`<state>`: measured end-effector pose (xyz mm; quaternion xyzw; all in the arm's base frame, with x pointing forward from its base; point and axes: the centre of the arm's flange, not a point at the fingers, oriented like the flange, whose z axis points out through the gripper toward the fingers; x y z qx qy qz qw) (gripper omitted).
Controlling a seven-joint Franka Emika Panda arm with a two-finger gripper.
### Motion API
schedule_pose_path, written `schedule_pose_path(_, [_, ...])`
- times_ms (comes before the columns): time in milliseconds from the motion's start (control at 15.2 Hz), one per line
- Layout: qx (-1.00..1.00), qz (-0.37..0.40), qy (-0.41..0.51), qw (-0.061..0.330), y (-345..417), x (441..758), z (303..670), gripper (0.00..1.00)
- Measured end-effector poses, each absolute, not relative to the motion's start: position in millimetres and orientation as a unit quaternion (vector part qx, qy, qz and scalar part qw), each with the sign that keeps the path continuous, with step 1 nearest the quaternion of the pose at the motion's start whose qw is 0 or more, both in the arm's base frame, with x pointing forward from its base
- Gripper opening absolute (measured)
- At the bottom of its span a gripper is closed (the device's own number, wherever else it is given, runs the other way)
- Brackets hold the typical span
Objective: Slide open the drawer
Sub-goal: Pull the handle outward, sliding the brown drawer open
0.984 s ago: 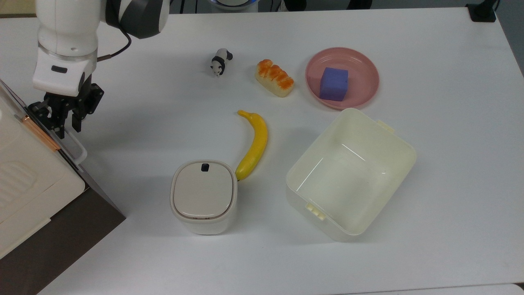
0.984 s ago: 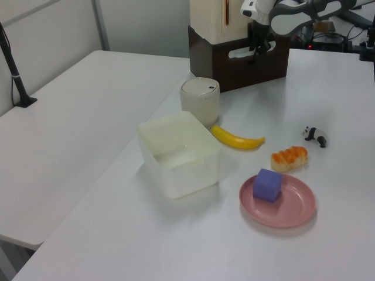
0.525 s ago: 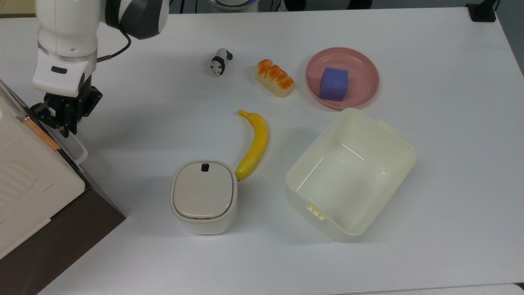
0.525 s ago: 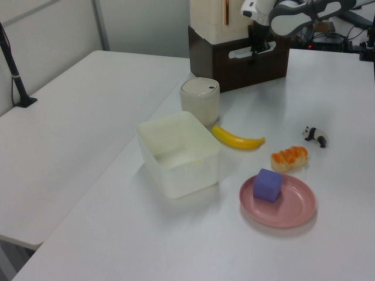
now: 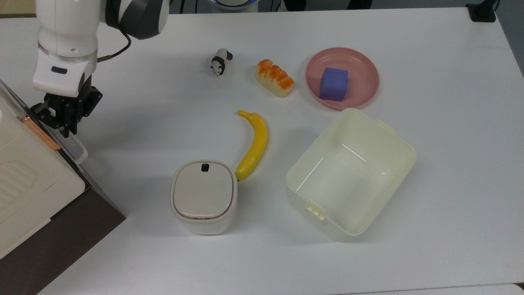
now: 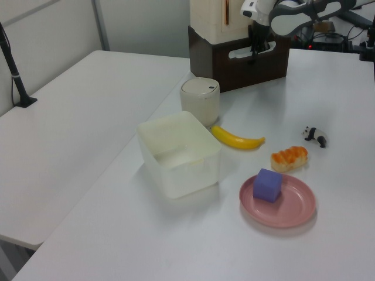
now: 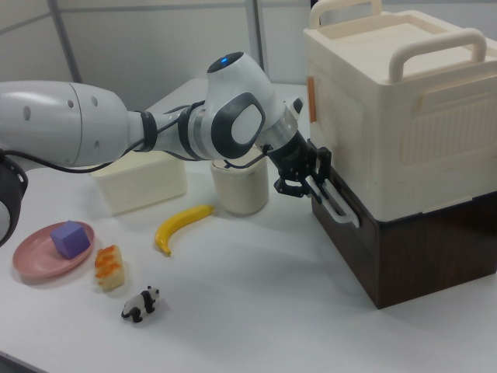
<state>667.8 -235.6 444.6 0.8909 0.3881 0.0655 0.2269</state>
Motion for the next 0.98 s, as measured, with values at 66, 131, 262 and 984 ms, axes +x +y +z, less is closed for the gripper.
schedule_pose_path(66, [0.891, 0.065, 0.388, 0.227, -236, 668, 445, 0.13])
schedule_pose_path(131, [0.891, 0.065, 0.388, 0.227, -236, 668, 445, 0.13])
schedule_pose_path(262, [0.891, 0.065, 0.388, 0.227, -235, 667, 445, 0.13])
schedule_pose_path(984, [0.891, 0.058, 0.398, 0.212, -206, 642, 445, 0.13])
